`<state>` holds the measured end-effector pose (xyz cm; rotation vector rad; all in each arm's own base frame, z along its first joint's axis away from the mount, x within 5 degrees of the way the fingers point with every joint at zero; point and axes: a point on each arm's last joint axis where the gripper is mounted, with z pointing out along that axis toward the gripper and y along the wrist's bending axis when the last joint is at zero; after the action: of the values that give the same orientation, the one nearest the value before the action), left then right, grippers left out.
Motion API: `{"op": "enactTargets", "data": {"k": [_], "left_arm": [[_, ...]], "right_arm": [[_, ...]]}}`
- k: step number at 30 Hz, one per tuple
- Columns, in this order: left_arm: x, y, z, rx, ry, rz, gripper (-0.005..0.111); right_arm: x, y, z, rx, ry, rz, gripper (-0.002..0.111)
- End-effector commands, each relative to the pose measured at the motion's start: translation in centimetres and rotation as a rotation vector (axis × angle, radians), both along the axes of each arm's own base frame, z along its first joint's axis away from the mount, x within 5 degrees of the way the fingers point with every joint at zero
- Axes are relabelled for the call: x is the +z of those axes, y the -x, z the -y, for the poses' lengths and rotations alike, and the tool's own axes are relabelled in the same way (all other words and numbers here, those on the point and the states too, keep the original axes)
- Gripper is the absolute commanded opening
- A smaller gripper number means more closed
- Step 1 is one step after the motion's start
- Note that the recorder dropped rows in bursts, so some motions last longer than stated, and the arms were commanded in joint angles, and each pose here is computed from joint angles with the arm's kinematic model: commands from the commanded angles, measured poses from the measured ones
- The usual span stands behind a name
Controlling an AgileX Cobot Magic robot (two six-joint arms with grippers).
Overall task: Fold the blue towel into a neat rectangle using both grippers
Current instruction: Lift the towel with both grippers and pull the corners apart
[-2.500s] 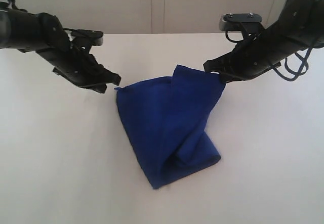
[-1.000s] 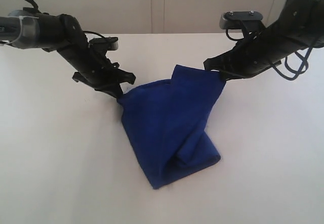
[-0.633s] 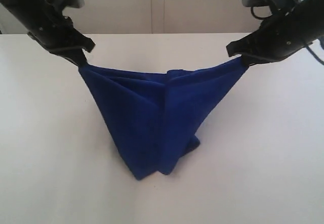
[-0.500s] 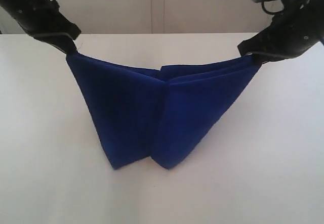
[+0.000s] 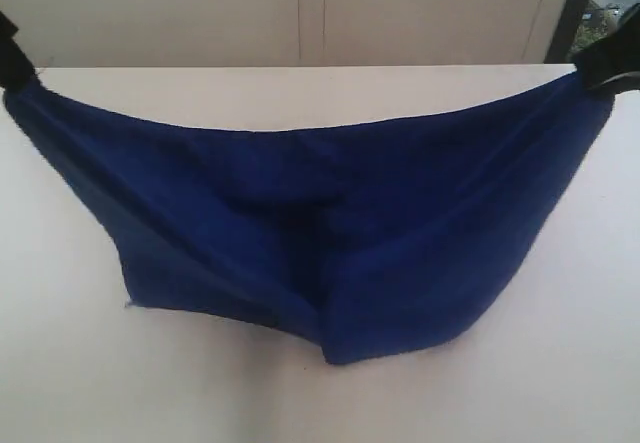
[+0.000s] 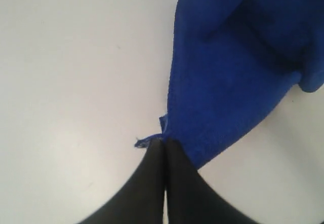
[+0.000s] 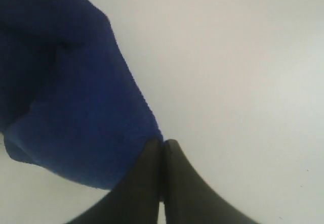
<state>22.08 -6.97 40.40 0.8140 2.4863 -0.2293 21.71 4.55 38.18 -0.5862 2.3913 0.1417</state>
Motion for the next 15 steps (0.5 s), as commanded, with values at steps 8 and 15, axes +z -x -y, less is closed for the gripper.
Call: {"op": "enactTargets", "data": {"k": [8,15], "left_arm": [[3.9,11.2,-3.6,0.187,0.041,0.213,0.000],[0.2,5.1,-2.4,0.218,0.014,0.108,0.000]], "right_arm": [[4.9,8.6,1.9,-0.051,0.015,0.257,0.000],[1.9,2.4,1.5,-0.129,0.019,0.131,0.000]]}}
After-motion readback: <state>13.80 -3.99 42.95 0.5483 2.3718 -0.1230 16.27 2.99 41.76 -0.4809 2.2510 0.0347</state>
